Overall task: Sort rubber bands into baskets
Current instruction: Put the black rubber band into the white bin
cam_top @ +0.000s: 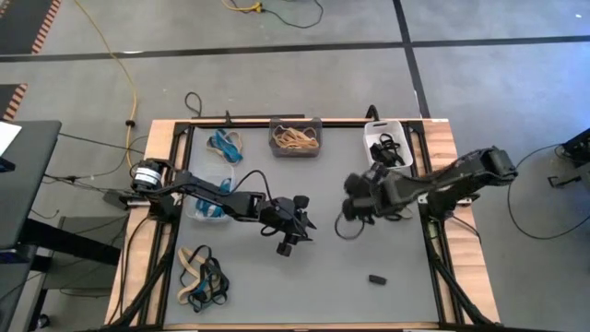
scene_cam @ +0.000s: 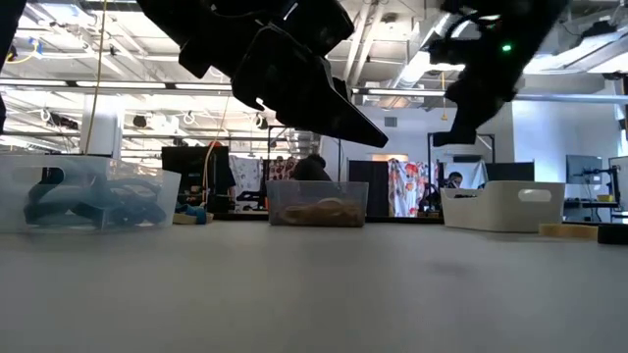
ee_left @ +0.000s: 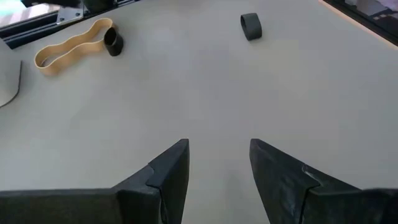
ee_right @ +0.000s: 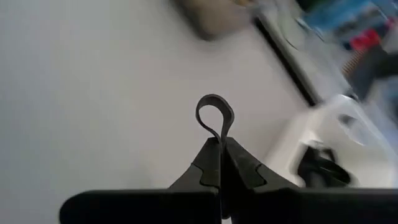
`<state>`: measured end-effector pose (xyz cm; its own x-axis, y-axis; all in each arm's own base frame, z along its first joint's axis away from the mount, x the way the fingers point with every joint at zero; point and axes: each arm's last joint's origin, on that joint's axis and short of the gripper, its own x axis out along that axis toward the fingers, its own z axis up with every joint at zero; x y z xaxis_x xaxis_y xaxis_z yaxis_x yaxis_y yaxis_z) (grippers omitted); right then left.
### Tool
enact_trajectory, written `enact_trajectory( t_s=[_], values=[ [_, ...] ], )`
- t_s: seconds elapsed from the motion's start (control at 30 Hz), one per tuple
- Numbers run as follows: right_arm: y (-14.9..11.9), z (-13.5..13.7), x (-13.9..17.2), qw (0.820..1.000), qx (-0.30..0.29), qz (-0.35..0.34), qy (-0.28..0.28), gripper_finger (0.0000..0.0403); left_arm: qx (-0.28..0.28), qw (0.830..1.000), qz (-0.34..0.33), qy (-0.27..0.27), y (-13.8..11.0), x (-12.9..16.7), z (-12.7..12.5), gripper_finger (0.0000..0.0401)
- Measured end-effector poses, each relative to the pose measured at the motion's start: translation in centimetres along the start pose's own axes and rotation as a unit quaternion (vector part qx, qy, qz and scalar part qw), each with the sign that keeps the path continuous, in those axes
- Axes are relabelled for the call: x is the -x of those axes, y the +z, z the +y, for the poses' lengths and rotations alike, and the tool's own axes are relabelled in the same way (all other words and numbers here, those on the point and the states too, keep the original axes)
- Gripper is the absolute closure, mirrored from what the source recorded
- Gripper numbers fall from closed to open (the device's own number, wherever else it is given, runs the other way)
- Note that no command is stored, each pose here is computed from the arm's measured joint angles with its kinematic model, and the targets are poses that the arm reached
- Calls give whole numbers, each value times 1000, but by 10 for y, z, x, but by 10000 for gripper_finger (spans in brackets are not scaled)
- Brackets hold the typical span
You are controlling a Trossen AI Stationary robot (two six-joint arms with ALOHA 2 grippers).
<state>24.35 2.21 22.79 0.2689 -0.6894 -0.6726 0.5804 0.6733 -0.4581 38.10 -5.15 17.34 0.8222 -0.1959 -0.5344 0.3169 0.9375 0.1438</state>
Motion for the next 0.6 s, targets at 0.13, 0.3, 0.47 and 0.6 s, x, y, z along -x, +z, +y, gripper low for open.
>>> enact_trajectory(
  t_s=[0.13,0.3,0.47,0.6],
  values=[
    [12,-32,-10,996,-1,66,-58,376,0,1000,0,0,0,0,0,241],
    [17,-76,-28,979,-28,166,-115,376,0,1000,5,-1,-1,0,0,241],
    [13,-110,-55,960,-66,251,-105,370,0,1000,5,-1,-1,0,0,241],
    [10,-132,-71,951,-82,280,-101,362,0,1000,5,-1,-1,0,0,241]
  ],
)
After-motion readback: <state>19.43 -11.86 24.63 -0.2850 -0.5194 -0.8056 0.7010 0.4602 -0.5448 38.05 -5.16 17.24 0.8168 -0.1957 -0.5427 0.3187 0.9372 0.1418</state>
